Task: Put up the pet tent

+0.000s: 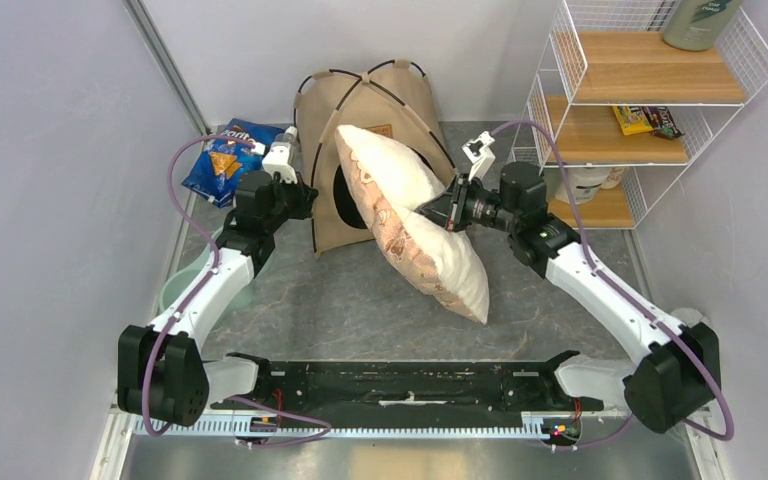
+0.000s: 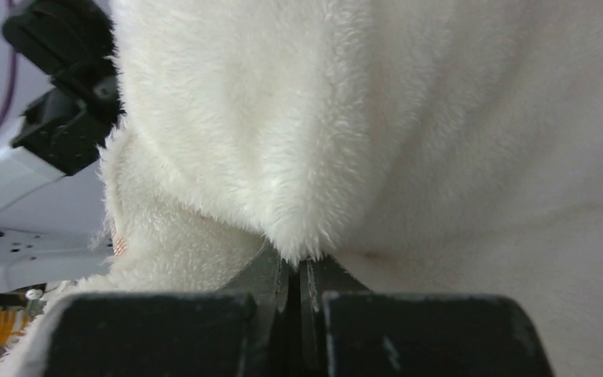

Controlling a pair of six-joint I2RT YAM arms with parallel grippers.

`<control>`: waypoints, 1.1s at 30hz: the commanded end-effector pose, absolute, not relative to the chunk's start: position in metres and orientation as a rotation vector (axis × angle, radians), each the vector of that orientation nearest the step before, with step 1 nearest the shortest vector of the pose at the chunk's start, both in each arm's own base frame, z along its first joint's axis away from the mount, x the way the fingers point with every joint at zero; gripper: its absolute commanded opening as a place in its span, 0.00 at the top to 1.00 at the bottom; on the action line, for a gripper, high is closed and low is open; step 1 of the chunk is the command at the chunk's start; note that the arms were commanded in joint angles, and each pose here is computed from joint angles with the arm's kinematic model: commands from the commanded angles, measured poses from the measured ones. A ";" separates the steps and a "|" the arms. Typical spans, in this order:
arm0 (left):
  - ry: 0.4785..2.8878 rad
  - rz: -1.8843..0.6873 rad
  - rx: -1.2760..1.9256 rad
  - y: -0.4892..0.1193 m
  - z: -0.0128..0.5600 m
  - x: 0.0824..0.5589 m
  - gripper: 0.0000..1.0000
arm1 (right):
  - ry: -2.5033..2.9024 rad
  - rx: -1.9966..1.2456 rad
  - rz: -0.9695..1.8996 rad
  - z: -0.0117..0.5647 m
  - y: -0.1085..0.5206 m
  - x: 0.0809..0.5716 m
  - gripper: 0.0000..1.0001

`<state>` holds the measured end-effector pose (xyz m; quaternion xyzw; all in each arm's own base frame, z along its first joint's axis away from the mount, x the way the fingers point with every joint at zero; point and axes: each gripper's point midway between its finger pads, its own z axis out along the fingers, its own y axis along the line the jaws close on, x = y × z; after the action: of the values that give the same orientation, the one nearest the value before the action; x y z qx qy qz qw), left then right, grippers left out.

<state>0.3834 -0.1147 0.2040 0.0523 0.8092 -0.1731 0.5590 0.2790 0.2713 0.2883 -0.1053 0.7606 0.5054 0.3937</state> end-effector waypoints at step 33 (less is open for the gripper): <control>1.898 -0.411 0.204 -0.135 0.215 0.381 0.98 | 1.960 0.910 0.270 0.111 0.226 0.389 1.00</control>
<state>0.3771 -0.1377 0.2044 0.0856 0.8092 -0.1852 0.5510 0.3686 0.2607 0.1181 0.2999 0.8345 0.1902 0.4214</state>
